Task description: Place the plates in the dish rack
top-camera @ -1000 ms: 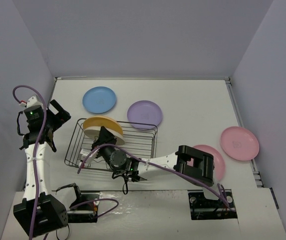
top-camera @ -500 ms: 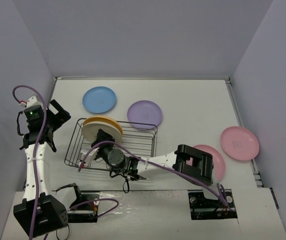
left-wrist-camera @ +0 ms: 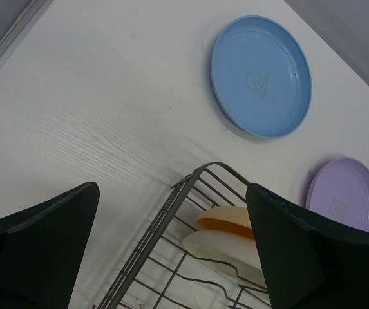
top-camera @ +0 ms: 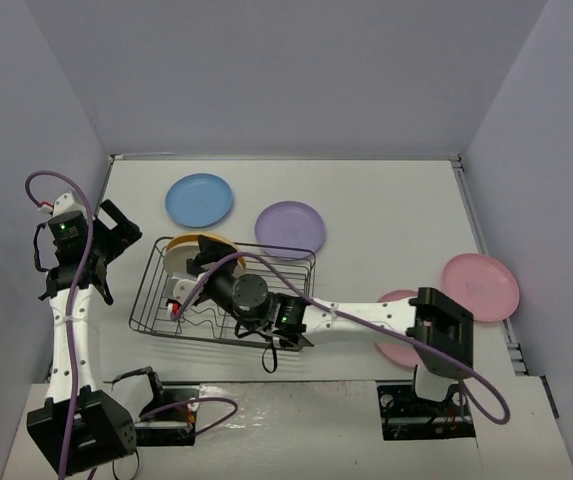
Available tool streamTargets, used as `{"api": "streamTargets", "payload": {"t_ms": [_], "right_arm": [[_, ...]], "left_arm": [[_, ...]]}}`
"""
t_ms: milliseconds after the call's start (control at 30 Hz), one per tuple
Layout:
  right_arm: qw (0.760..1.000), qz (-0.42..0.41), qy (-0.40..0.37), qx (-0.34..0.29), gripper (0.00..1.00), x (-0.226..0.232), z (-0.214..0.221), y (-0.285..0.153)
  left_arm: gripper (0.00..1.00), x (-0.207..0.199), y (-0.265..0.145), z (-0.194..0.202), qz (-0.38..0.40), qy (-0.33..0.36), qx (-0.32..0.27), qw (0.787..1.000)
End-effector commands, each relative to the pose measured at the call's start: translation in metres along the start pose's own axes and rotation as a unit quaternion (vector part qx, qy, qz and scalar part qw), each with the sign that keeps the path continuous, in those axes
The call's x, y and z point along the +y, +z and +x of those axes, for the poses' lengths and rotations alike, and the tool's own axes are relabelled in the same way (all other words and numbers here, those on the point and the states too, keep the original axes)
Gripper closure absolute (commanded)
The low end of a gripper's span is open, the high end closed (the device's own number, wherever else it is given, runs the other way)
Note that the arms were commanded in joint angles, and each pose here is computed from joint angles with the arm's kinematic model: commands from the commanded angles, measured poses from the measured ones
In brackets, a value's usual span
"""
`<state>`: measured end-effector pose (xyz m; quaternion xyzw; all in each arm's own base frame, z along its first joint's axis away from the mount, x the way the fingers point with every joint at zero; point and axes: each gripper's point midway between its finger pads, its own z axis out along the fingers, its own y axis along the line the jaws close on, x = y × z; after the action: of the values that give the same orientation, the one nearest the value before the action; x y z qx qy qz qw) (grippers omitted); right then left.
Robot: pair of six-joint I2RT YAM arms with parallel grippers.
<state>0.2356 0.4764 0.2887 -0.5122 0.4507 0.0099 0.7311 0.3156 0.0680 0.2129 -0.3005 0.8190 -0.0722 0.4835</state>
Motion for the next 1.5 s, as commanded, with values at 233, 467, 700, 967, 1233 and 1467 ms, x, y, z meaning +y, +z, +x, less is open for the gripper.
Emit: {"api": "streamTargets", "payload": {"t_ms": [233, 467, 700, 967, 1233, 1467], "right_arm": [[0.912, 0.149, 0.377, 0.055, 0.00, -0.242, 0.077, -0.027], [0.789, 0.195, 0.540, 0.216, 0.00, -0.275, 0.257, -0.065], [0.709, 0.138, 0.643, 0.254, 0.00, -0.228, 0.350, -0.059], [0.658, 0.095, 0.678, 0.313, 0.00, -0.157, 0.407, -0.051], [0.637, 0.096, 0.671, 0.367, 0.00, -0.111, 0.436, -0.052], [0.638, 0.056, 0.657, 0.396, 0.08, -0.063, 0.429, -0.051]], "left_arm": [[0.03, -0.011, -0.009, -0.027, 0.016, 0.006, -0.042, 0.999], [0.03, -0.009, -0.004, -0.025, 0.013, 0.004, -0.036, 0.999], [0.03, -0.006, -0.003, -0.024, 0.005, 0.003, -0.037, 0.999], [0.03, -0.006, 0.001, -0.021, 0.010, -0.001, -0.034, 0.999], [0.03, -0.005, 0.006, -0.019, 0.006, -0.006, -0.030, 0.999], [0.03, -0.005, 0.008, -0.019, 0.009, -0.010, -0.030, 0.999]]}}
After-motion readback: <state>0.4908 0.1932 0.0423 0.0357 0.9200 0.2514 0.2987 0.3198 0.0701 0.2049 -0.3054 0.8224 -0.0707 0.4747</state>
